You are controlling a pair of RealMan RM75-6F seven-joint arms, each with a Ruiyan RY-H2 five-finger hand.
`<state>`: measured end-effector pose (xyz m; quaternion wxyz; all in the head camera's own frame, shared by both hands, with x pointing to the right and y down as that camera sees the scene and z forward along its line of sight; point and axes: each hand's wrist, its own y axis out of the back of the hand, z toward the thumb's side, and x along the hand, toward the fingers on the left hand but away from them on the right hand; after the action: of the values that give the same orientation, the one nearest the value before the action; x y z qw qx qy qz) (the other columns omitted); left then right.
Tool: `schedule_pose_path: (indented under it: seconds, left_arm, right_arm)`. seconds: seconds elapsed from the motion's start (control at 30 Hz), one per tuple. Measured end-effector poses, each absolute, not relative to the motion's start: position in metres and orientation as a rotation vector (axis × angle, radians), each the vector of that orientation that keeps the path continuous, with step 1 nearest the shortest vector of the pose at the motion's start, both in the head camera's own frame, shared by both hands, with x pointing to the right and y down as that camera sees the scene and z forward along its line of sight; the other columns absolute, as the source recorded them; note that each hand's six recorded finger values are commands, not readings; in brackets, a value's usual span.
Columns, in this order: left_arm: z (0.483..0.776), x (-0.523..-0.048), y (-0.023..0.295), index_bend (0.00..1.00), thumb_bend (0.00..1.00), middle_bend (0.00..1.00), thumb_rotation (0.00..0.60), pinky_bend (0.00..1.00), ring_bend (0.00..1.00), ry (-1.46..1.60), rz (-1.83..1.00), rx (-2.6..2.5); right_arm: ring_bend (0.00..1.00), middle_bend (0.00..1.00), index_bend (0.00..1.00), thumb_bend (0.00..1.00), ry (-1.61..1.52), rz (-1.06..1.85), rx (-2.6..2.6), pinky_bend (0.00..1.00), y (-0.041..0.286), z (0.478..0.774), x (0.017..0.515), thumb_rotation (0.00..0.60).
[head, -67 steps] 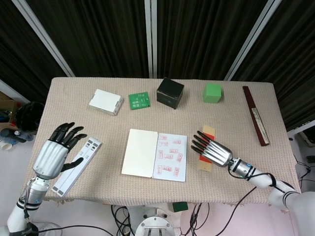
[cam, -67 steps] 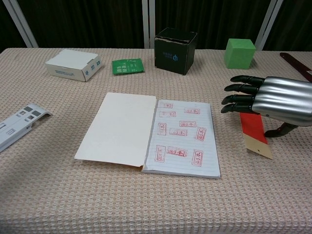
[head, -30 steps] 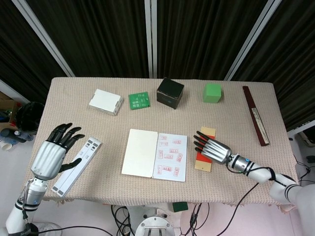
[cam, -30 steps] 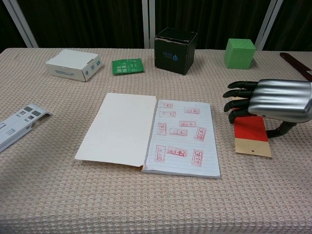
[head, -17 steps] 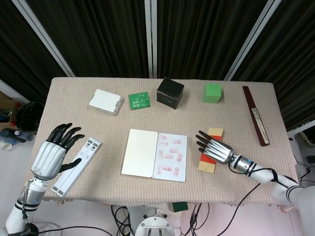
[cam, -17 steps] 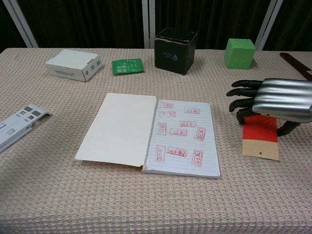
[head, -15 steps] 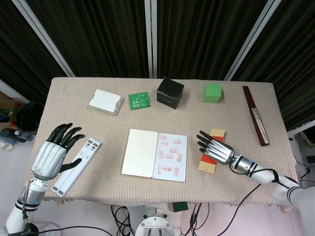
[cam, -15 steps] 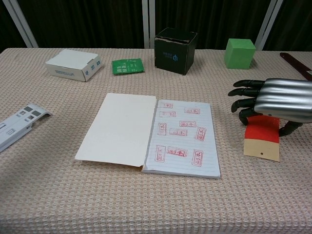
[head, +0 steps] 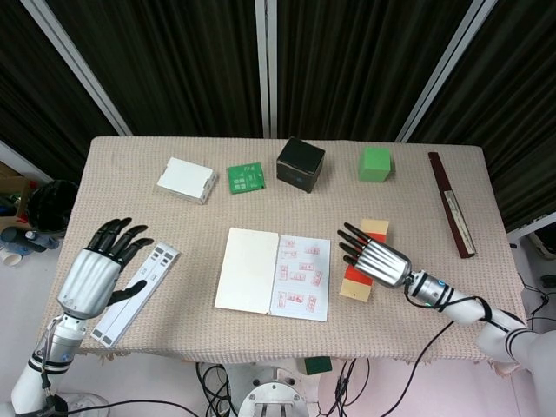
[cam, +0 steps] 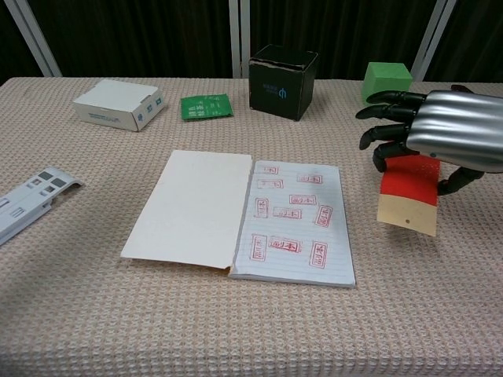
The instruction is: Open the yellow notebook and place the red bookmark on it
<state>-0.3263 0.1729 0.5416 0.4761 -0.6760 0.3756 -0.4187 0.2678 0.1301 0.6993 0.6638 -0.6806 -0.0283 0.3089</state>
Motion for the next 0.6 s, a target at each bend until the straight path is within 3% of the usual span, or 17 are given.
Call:
schedule_pose_path:
  seconds: [0.6]
  left_arm:
    - [0.539, -0.331, 0.176, 0.28, 0.01, 0.20, 0.600, 0.16, 0.11, 0.925, -1.035, -1.648]
  right_arm:
    - [0.06, 0.22, 0.41, 0.22, -0.045, 0.488, -1.611, 0.00, 0.154, 0.719, 0.137, 0.600]
